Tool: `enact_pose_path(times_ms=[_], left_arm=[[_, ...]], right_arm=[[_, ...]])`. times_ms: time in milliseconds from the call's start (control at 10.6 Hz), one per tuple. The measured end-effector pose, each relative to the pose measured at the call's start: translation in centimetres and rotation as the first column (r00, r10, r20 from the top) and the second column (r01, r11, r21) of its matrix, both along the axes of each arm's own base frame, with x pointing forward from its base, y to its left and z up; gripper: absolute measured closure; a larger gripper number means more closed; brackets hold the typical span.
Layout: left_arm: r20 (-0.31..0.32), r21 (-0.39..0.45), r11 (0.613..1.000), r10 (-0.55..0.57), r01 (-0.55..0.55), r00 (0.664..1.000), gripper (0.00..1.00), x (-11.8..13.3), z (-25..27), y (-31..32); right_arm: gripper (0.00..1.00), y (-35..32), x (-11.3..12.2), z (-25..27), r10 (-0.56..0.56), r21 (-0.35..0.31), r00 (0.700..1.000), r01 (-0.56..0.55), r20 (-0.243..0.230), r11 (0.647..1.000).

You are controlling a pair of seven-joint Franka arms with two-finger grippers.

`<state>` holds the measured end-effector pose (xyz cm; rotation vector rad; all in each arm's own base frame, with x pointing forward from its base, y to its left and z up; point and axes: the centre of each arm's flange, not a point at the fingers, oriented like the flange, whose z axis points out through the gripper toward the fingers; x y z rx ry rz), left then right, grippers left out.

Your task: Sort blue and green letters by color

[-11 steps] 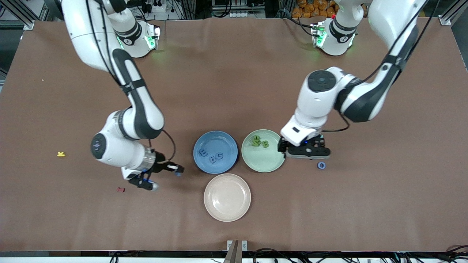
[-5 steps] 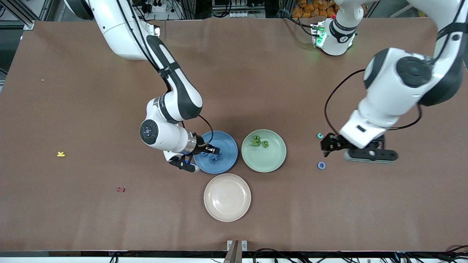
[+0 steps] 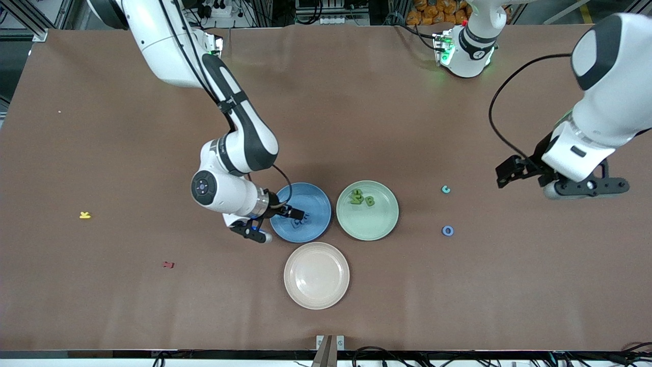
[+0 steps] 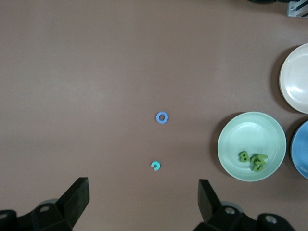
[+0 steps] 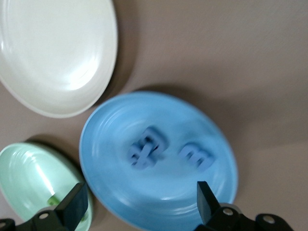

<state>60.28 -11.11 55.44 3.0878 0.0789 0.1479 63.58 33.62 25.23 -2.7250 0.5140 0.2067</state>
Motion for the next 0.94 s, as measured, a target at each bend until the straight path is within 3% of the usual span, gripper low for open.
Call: enact_pose_path(times_ms=[188, 376, 658, 940], left_arm=[[-0.019, 0.003, 1.000, 0.024, -0.024, 1.000, 0.00, -1.3, 2.3, 1.3], [-0.041, 0.008, 0.999, 0.032, -0.032, 0.999, 0.00, -2.1, 4.5, 1.9], [-0.063, 0.013, 0.999, 0.034, -0.034, 0.997, 0.00, -2.5, 5.3, 2.1], [-0.078, 0.016, 0.999, 0.036, -0.035, 0.996, 0.00, -2.6, 5.2, 2.2]], right_arm=[[0.00, -3.6, 1.7, 0.1, 0.083, -0.149, 0.995, -0.073, 0.064, 0.986], [0.00, -7.4, 3.5, 0.8, 0.171, -0.231, 0.979, -0.142, 0.111, 0.962], [0.00, -12.0, 5.2, 1.4, 0.259, -0.254, 0.957, -0.219, 0.135, 0.942], [0.00, -16.9, 6.0, 2.9, 0.328, -0.253, 0.939, -0.294, 0.104, 0.922]])
